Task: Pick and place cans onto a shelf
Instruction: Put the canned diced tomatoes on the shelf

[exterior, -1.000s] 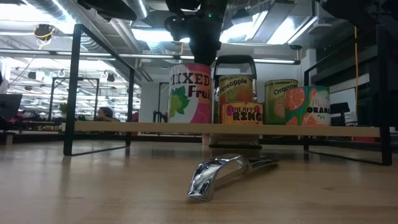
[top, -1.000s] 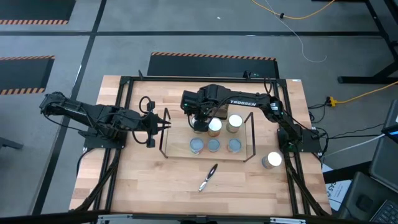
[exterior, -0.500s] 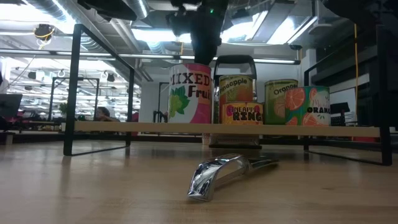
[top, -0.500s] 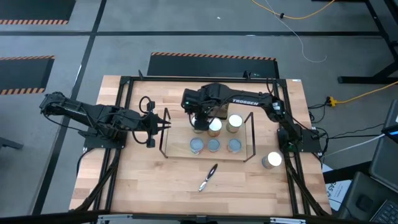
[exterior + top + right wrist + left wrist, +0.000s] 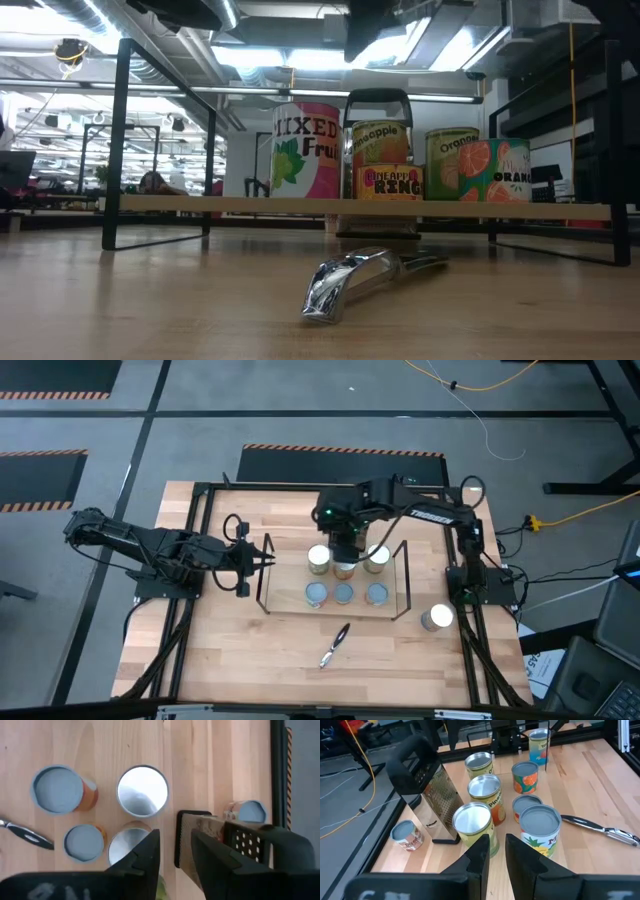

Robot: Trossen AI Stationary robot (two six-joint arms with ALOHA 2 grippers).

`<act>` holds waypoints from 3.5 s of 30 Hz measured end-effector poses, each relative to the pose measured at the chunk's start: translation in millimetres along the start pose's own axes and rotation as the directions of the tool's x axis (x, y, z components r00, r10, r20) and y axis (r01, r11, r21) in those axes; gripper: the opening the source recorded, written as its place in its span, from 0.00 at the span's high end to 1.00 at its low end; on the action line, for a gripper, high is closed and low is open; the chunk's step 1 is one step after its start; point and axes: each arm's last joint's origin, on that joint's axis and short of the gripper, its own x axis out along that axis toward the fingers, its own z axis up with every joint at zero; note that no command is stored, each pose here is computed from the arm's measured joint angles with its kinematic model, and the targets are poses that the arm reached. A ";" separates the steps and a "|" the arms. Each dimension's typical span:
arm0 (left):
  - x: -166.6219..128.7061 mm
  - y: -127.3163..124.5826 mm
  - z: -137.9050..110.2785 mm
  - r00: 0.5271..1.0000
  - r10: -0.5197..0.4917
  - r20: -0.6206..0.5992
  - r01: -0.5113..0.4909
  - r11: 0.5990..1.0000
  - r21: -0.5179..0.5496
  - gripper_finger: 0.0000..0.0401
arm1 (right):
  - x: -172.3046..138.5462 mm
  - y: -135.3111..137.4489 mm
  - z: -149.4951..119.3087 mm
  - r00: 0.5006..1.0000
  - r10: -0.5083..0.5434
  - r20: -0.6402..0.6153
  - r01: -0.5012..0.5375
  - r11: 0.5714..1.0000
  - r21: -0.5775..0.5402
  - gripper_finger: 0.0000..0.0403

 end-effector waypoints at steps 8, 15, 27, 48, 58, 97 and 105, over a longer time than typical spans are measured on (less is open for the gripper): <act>0.0 0.5 -0.2 1.000 0.017 -0.002 -0.017 1.000 0.000 0.86 | -27.2 -1.3 -12.9 1.000 -0.018 0.011 0.018 1.000 0.003 0.71; 0.0 0.6 -0.2 1.000 0.021 -0.002 -0.021 1.000 0.000 0.86 | -49.6 -3.8 -23.2 0.997 -0.067 0.039 0.067 0.998 0.011 0.71; 0.1 0.5 -0.9 1.000 0.021 -0.010 -0.021 1.000 0.003 0.86 | -82.4 -10.6 -43.9 0.984 -0.168 0.052 0.160 0.978 0.136 0.71; 0.1 0.5 -0.9 1.000 0.020 -0.010 -0.020 1.000 0.002 0.86 | -103.0 -1.2 -155.1 0.882 -0.360 0.305 0.311 0.930 0.198 0.71; 0.1 0.5 -0.9 1.000 0.020 -0.010 -0.020 1.000 -0.009 0.86 | -58.4 -62.5 -186.6 0.785 -0.439 0.436 0.305 0.888 0.345 0.71; 0.1 0.6 -0.9 1.000 0.020 -0.009 -0.021 0.997 -0.079 0.86 | 141.5 -213.4 -181.6 0.796 -0.264 0.544 -0.084 0.842 0.532 0.71; 0.1 0.5 -0.9 1.000 0.020 -0.009 -0.021 0.997 -0.079 0.86 | 162.8 -216.7 -183.2 0.802 -0.238 0.548 -0.135 0.821 0.554 0.71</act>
